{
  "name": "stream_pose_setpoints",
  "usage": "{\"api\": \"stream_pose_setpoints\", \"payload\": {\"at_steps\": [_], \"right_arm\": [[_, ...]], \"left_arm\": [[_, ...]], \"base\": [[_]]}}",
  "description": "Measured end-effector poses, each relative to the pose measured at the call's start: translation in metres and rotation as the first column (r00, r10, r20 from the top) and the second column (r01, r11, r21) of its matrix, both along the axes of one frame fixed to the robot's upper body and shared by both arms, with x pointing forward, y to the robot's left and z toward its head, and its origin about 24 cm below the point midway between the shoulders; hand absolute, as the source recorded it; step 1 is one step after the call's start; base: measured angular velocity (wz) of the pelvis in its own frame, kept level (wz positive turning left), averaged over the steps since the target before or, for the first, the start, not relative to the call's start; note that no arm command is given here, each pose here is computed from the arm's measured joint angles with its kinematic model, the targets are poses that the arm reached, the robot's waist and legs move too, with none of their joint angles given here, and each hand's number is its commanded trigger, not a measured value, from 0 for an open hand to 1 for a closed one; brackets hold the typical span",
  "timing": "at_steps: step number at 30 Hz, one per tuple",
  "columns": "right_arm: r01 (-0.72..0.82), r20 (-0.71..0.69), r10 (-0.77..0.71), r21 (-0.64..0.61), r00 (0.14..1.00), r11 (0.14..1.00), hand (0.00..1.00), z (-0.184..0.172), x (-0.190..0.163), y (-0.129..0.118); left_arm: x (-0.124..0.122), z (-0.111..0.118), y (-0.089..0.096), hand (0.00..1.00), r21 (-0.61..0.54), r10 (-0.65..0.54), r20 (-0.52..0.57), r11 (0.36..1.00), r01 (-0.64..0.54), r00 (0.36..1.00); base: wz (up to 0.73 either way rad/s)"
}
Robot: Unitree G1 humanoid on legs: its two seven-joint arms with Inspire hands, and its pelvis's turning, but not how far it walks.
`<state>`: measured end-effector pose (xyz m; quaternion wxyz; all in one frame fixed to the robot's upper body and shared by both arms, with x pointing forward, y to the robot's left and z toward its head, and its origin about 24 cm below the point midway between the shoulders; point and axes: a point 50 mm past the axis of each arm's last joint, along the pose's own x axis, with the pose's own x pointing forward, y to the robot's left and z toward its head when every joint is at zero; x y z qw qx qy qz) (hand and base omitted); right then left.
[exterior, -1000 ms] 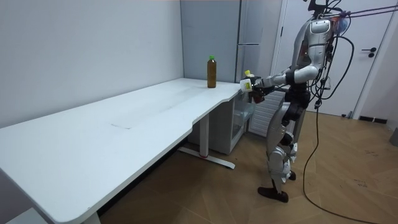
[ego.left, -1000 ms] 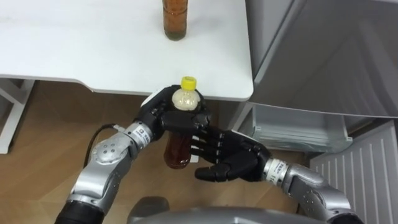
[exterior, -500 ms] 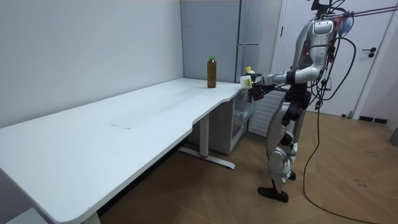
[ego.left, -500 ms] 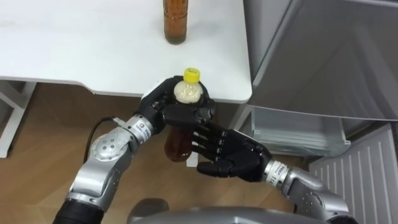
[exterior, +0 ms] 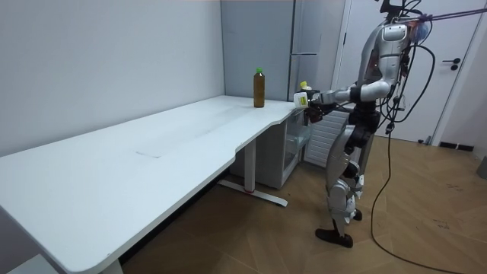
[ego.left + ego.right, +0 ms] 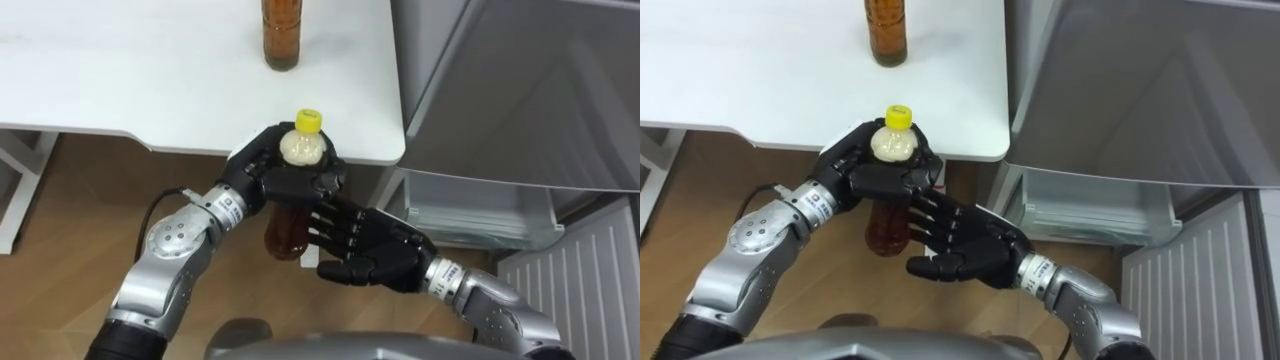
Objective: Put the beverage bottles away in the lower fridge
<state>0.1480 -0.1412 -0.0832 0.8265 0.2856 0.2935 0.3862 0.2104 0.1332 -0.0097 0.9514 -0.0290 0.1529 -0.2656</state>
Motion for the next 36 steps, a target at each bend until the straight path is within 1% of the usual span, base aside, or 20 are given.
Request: {"api": "stream_pose_setpoints", "payload": {"at_steps": [8,16,22,25,36], "right_arm": [[-0.026,0.000,0.026,-0.014,1.000,1.000,0.00,0.000,-0.001,-0.001],[-0.085,-0.034,0.084,-0.043,0.996,0.995,0.00,-0.003,-0.005,-0.001],[-0.128,-0.058,0.124,-0.057,0.991,0.990,0.00,-0.005,-0.009,0.000],[-0.142,-0.067,0.138,-0.060,0.988,0.988,0.00,-0.006,-0.011,0.001],[-0.140,-0.086,0.135,-0.065,0.987,0.988,0.00,-0.007,-0.011,0.001]], "left_arm": [[-0.003,-0.004,-0.004,1.00,0.008,-0.027,-0.017,1.000,0.027,1.000],[-0.010,-0.017,-0.010,1.00,0.020,-0.067,-0.080,0.997,0.069,0.995],[-0.016,-0.021,-0.017,1.00,0.089,-0.164,-0.092,0.981,0.172,0.982],[-0.018,-0.022,-0.019,1.00,0.108,-0.194,-0.096,0.973,0.204,0.976],[-0.019,-0.023,-0.022,1.00,0.125,-0.212,-0.099,0.967,0.224,0.972]], "base": [[-0.03],[-0.05],[0.00],[0.00],[0.00]]}}
